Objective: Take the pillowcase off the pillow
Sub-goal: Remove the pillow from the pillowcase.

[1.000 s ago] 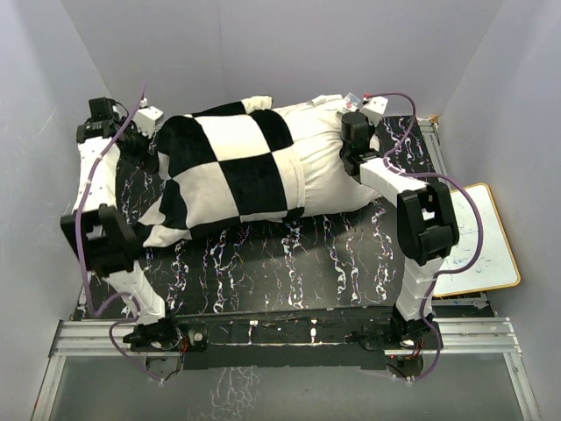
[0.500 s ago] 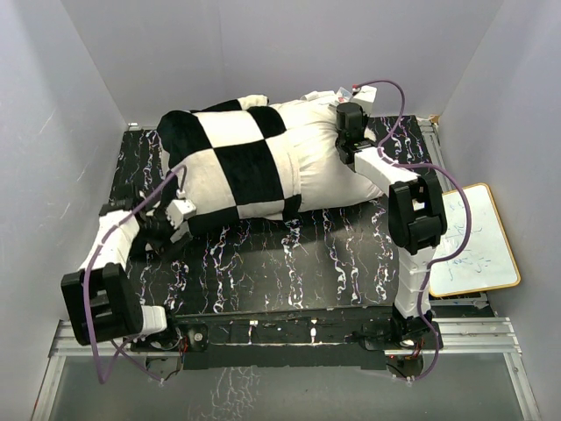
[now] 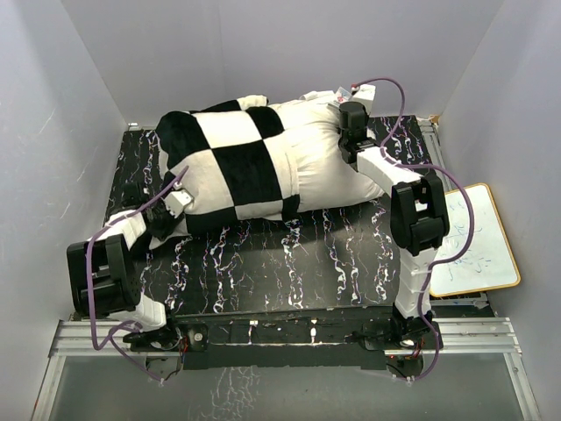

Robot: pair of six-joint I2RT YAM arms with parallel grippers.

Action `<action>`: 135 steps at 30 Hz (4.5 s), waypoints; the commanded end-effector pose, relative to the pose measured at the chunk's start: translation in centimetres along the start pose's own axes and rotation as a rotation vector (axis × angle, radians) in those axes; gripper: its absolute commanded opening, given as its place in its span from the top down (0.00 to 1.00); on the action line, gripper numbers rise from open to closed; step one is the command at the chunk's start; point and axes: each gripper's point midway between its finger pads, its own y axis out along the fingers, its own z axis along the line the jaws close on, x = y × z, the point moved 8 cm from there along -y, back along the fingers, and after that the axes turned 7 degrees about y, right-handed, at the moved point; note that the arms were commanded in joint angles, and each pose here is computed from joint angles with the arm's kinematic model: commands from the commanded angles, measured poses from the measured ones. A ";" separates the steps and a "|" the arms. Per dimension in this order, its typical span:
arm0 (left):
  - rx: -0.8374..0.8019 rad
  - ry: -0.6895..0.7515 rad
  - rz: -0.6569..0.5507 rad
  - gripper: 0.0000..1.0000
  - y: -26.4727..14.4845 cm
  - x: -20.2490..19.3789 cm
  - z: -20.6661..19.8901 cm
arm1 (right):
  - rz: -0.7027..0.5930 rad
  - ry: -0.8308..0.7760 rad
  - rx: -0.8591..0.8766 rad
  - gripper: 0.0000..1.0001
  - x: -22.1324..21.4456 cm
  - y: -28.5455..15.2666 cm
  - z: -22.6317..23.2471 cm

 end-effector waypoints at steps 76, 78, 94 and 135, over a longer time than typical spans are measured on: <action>-0.615 0.090 -0.082 0.59 -9.8 14.2 2.1 | -0.820 -0.296 0.349 0.92 4.7 -24.0 0.0; -0.607 0.092 -0.029 0.84 -10.7 12.9 0.8 | -0.758 -0.206 0.292 0.92 4.2 -22.7 -1.4; -0.069 -0.149 0.040 1.00 -17.4 4.0 7.6 | -0.519 0.233 0.086 0.92 -0.8 -19.7 -9.2; 0.292 0.076 -0.188 0.10 -11.2 30.0 3.3 | -0.720 -0.125 0.413 0.92 0.3 -25.3 -3.4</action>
